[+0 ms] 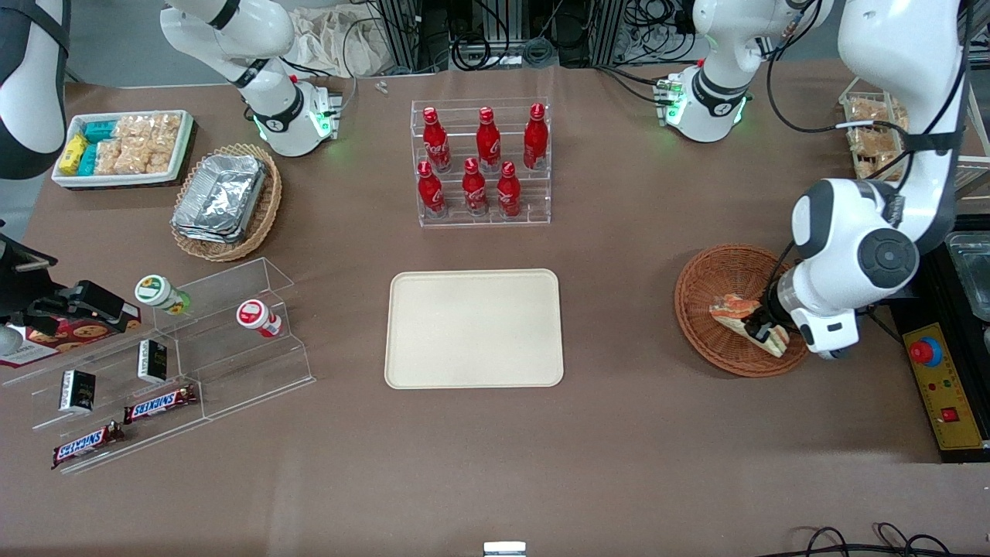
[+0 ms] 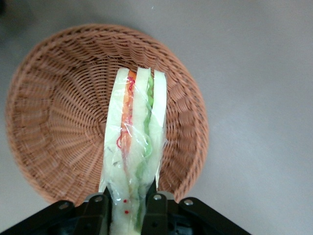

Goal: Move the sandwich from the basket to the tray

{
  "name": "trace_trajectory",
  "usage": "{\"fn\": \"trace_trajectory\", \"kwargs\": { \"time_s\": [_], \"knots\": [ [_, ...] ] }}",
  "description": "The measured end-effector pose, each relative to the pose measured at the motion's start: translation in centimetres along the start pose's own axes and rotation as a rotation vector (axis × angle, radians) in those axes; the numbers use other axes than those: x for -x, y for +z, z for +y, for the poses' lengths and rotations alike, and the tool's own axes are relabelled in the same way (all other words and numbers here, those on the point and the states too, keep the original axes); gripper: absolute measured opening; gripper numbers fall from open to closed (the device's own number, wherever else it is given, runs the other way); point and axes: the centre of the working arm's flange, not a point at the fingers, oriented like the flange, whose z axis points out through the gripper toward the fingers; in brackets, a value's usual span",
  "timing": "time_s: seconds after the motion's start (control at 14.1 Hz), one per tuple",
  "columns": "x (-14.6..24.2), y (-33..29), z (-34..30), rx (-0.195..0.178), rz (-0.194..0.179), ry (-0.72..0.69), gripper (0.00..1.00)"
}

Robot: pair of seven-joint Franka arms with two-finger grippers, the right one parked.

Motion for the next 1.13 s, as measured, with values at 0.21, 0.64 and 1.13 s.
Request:
{"fn": "trace_trajectory", "kwargs": {
  "time_s": [0.21,0.64,1.13],
  "knots": [
    [2.3,-6.5,1.8,-0.048,-0.001,0.115,0.16],
    [10.3,-17.8,4.6,-0.008,-0.008,0.496,0.16],
    [21.8,-11.3,11.2,0.076,-0.138,0.766,0.16]
  ]
}}
